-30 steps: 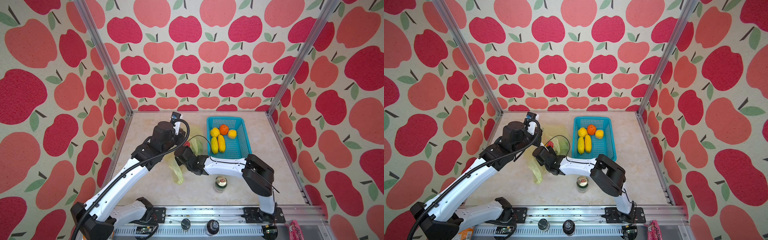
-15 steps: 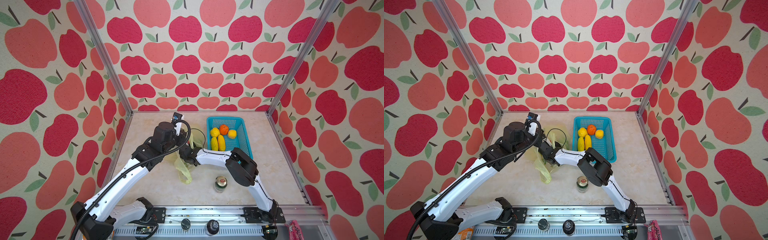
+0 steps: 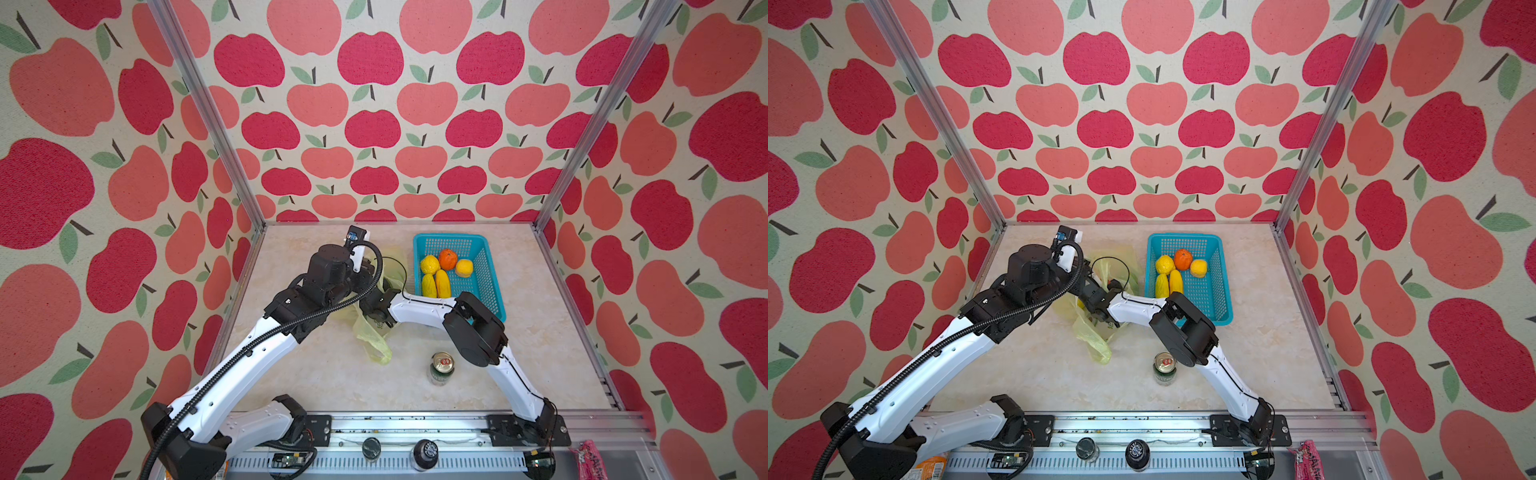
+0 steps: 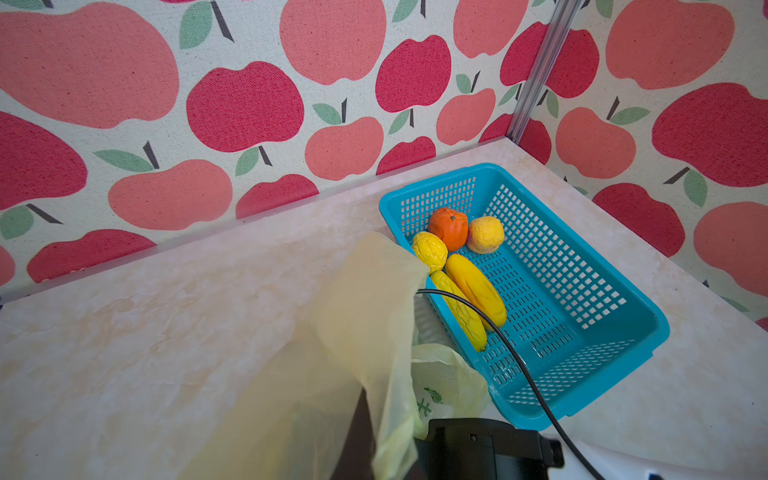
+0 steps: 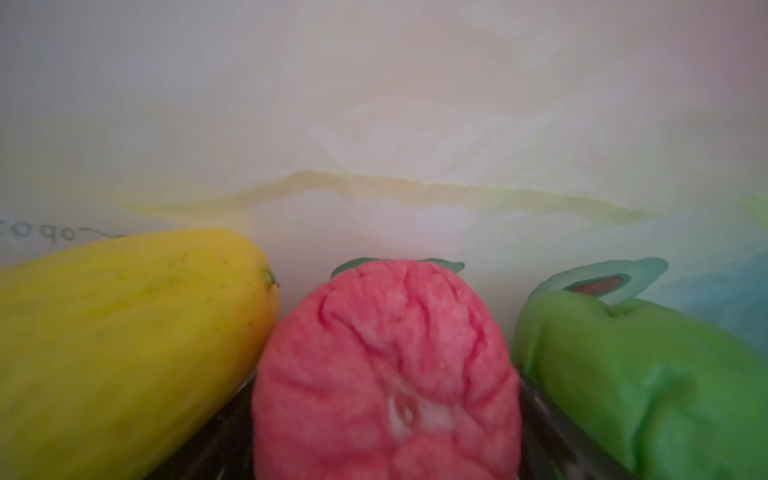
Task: Untie the knot of the plastic bag and take out the fruit
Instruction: 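Grasp the pink fruit with the right gripper and lift it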
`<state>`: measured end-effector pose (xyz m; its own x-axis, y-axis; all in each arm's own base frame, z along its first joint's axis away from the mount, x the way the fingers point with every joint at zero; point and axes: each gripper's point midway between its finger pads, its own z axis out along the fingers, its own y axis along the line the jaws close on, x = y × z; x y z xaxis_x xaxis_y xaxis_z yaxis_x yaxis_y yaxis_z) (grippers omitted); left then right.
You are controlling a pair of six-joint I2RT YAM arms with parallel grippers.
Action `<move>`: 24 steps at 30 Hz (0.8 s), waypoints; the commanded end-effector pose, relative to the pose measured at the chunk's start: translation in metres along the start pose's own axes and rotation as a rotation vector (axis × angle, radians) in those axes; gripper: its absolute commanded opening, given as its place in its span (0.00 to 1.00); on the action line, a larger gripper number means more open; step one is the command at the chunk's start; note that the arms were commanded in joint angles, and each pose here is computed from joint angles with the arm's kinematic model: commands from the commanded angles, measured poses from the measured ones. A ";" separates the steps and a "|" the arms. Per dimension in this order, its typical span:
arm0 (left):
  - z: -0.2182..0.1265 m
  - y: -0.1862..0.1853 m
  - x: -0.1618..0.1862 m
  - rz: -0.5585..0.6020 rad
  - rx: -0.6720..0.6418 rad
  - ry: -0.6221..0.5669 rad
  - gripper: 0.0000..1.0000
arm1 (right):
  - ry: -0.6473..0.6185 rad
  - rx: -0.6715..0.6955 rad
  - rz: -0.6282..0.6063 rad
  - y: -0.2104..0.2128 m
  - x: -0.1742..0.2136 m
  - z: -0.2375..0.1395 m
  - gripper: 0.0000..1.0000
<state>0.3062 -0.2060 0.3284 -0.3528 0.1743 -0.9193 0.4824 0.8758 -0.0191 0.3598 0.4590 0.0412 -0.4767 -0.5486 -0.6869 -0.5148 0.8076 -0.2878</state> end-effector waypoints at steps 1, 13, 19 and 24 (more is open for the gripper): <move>-0.005 -0.003 -0.010 0.021 0.012 -0.037 0.00 | 0.014 -0.061 -0.036 0.009 0.006 0.003 0.76; -0.005 0.003 -0.011 0.023 -0.023 -0.041 0.00 | -0.172 -0.134 0.017 -0.013 -0.025 -0.088 0.41; -0.007 0.004 -0.010 0.019 -0.028 -0.044 0.00 | -0.310 -0.169 0.037 -0.028 -0.030 -0.163 0.38; -0.006 0.004 -0.009 0.018 -0.029 -0.045 0.00 | -0.363 -0.161 0.099 -0.052 -0.020 -0.208 0.36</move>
<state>0.3073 -0.2040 0.3287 -0.3440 0.1871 -0.9201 0.4741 0.8804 0.0018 0.2506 0.4018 0.1993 -0.2654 -0.3738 -0.8887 -0.6382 0.7590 -0.1287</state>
